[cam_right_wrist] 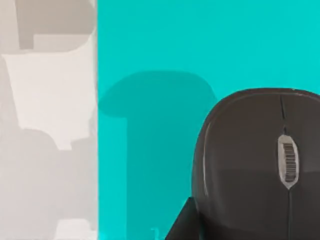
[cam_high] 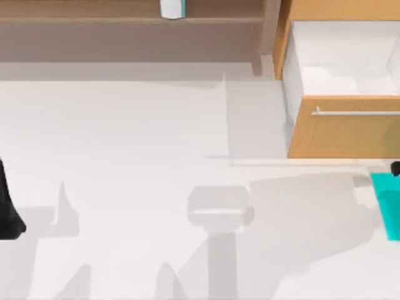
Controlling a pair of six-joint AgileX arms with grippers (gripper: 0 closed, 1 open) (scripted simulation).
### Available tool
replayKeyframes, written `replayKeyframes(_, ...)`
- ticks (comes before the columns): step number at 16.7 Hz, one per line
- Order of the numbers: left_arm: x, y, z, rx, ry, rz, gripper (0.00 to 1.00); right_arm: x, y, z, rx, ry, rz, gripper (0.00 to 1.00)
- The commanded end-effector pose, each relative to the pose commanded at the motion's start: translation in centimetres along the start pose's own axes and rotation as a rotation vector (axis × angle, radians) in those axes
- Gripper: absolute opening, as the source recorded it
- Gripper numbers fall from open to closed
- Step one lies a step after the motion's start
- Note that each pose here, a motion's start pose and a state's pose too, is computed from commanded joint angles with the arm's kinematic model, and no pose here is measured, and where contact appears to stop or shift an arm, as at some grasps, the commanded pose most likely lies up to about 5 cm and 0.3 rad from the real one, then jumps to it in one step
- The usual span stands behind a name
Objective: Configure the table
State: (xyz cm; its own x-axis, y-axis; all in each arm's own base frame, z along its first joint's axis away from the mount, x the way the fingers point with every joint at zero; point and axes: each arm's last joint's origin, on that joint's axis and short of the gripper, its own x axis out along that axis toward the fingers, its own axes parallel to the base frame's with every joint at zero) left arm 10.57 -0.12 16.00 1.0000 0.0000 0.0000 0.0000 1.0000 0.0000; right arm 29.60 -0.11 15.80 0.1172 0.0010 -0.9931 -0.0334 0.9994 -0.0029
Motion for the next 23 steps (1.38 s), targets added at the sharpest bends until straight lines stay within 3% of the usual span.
replayKeyframes(13, 0.0, 0.0, 0.0, 0.000, 0.000, 0.000, 1.00, 1.6, -0.4, 0.5, 0.018, 0.016, 0.001, 0.00)
replayKeyframes(23, 0.0, 0.0, 0.0, 0.000, 0.000, 0.000, 1.00, 1.6, -0.4, 0.5, 0.018, 0.016, 0.001, 0.75)
